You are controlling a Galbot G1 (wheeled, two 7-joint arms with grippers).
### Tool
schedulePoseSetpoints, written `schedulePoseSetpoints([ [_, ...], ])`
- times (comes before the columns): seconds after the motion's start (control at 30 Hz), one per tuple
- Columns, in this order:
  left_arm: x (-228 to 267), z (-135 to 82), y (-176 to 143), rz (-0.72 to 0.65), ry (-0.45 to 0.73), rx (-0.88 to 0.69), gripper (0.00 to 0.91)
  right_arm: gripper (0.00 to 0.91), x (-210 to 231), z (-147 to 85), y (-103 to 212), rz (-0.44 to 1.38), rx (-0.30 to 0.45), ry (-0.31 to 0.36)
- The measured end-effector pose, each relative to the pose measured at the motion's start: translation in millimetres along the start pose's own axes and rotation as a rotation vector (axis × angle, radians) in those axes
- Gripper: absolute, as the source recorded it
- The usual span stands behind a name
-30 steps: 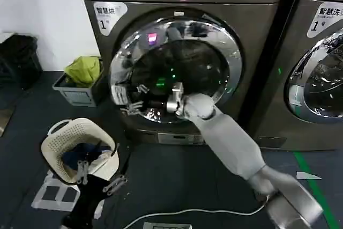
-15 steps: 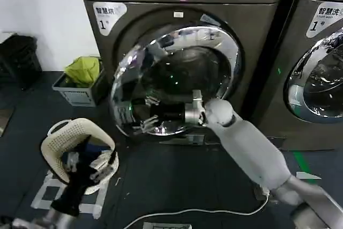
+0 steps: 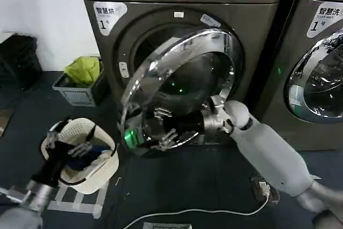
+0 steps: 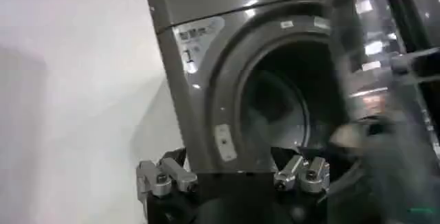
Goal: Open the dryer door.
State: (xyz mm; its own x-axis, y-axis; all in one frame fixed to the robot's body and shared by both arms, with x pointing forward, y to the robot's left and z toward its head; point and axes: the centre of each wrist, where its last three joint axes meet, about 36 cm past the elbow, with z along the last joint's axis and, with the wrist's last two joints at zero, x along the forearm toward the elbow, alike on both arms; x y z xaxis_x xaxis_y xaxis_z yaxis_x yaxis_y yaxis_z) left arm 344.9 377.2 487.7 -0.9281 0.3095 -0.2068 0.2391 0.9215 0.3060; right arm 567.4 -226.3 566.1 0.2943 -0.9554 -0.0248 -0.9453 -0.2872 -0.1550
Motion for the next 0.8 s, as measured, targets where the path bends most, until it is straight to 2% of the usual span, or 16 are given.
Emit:
schedulePoseSetpoints([
  [0.43, -34, 0, 16, 0.167, -0.006, -0.070, 0.907, 0.907, 36, -15, 32, -0.076, 0.025, 0.037],
  [0.8, -66, -3, 14, 0.338, -0.028, -0.108, 0.907, 0.907, 79, -3, 55, 0.063, 0.037, 0.021],
])
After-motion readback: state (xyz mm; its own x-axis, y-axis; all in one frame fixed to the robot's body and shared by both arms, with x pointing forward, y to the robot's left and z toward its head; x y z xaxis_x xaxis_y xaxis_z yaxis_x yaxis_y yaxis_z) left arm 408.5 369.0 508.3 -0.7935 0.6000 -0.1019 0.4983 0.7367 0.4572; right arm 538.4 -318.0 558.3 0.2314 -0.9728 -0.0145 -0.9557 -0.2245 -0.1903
